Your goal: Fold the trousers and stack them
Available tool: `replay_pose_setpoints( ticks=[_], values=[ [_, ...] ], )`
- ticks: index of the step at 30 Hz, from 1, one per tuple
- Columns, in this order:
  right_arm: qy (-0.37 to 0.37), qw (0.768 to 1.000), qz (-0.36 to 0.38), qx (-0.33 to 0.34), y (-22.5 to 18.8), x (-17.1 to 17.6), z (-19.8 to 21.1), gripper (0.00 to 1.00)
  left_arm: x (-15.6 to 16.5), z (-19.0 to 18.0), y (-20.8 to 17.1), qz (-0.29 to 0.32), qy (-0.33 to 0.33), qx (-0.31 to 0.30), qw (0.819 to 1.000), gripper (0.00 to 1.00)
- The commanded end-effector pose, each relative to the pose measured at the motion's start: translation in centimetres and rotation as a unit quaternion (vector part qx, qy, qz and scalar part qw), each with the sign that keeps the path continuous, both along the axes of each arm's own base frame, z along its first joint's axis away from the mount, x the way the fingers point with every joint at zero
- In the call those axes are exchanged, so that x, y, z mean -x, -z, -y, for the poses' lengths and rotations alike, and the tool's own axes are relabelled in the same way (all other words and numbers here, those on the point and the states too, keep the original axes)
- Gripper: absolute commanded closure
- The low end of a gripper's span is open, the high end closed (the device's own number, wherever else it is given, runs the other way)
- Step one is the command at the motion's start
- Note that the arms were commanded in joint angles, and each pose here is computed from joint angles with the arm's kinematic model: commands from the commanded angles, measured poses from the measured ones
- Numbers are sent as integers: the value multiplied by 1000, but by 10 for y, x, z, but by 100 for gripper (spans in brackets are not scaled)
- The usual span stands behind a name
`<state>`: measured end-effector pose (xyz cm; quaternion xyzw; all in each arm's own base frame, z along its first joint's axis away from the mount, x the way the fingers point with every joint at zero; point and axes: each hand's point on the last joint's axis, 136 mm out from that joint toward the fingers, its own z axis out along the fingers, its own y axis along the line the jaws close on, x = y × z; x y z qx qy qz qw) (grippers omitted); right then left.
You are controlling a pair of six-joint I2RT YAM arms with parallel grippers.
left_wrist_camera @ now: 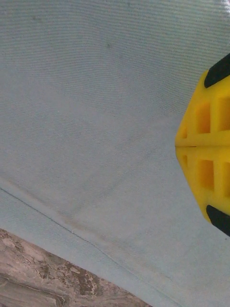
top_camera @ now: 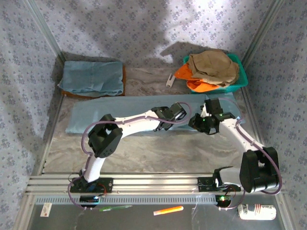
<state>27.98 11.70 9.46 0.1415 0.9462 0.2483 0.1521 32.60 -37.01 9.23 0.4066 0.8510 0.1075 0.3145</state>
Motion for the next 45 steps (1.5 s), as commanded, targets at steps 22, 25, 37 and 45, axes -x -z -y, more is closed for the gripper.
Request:
replay_pose_setpoints(
  ticks=[22,25,37,45],
  values=[
    [-55,997,-30,37,37,-33,-26,84,19,-23,27,7,46,-27,999,51],
    [-65,997,-36,32,41,-35,-33,77,16,-23,16,7,43,-15,999,75],
    [-101,994,-28,29,40,-49,-62,70,13,-31,-1,10,37,0,999,100],
    [-159,987,-29,-20,40,-22,-95,72,14,-33,-19,-10,42,33,999,100]
  ],
)
